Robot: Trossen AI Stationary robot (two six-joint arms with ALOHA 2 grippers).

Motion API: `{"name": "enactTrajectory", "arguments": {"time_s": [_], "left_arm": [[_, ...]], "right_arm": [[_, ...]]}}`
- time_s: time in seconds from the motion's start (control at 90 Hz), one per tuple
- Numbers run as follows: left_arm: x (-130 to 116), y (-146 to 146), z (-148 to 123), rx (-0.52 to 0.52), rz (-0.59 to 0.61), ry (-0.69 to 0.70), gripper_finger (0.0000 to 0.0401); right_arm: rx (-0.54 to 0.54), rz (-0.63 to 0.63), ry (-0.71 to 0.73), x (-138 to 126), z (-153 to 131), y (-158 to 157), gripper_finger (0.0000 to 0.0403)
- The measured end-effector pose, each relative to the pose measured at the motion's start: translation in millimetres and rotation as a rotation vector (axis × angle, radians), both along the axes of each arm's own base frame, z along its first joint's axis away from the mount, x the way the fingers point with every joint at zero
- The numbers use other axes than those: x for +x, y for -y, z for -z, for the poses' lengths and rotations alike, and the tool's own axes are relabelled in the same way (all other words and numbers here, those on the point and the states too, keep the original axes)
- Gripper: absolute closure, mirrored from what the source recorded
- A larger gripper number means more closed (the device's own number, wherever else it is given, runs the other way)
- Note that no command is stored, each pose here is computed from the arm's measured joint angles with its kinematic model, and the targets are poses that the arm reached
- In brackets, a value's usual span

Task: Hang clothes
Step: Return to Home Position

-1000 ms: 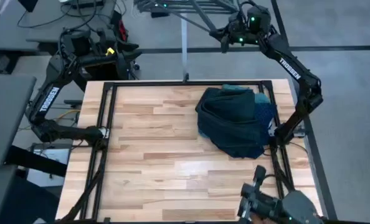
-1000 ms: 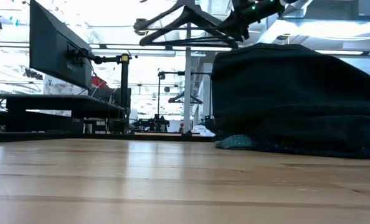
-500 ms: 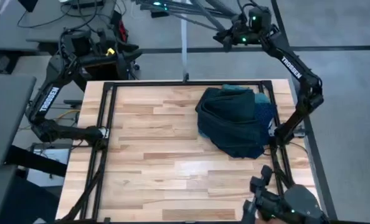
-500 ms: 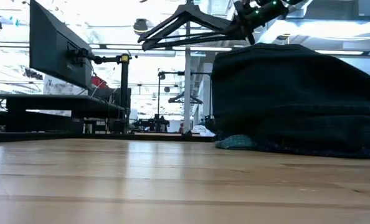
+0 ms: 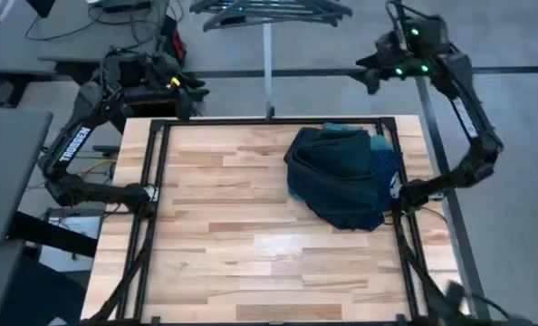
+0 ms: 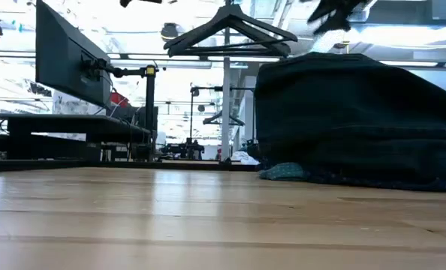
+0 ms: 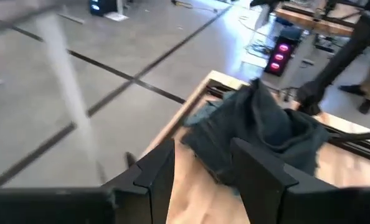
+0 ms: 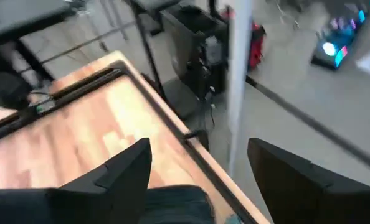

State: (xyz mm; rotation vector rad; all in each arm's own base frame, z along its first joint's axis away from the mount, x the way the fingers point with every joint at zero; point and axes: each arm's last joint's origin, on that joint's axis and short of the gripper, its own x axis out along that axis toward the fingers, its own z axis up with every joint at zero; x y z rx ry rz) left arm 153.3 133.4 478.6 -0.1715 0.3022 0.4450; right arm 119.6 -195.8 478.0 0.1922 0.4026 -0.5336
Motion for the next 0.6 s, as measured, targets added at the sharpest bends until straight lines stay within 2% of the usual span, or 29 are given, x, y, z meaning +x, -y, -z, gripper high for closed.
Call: {"name": "enactTrajectory", "arguments": {"time_s": [0.078, 0.167, 0.311, 0.422, 0.489, 0.6], "left_arm": [[7.5, 5.4, 6.0, -0.016, 0.029, 0.020, 0.0262], [17.6, 13.7, 12.5, -0.018, 0.042, 0.061, 0.0262], [34.0, 27.5, 30.6, -0.024, 0.009, 0.077, 0.0262], [39.4, 38.4, 43.0, -0.029, -0.046, 0.062, 0.0262], [41.3, 42.8, 50.4, -0.045, -0.085, 0.051, 0.0262], [44.8, 48.6, 60.5, -0.110, -0.110, 0.030, 0.0262]], "right_arm": [[-0.008, -0.011, 0.060, -7.1, -1.0, -20.9, 0.0174], [0.015, -0.024, 0.119, -12.4, 13.1, -42.5, 0.0208], [0.098, -0.054, 0.250, -14.0, 57.7, -72.8, 0.0306], [0.164, -0.026, 0.329, -16.2, 100.2, -92.0, 0.0382], [0.202, 0.018, 0.355, -20.4, 126.0, -104.7, 0.0394], [0.246, 0.100, 0.413, -33.0, 162.2, -125.5, 0.0380]]}}
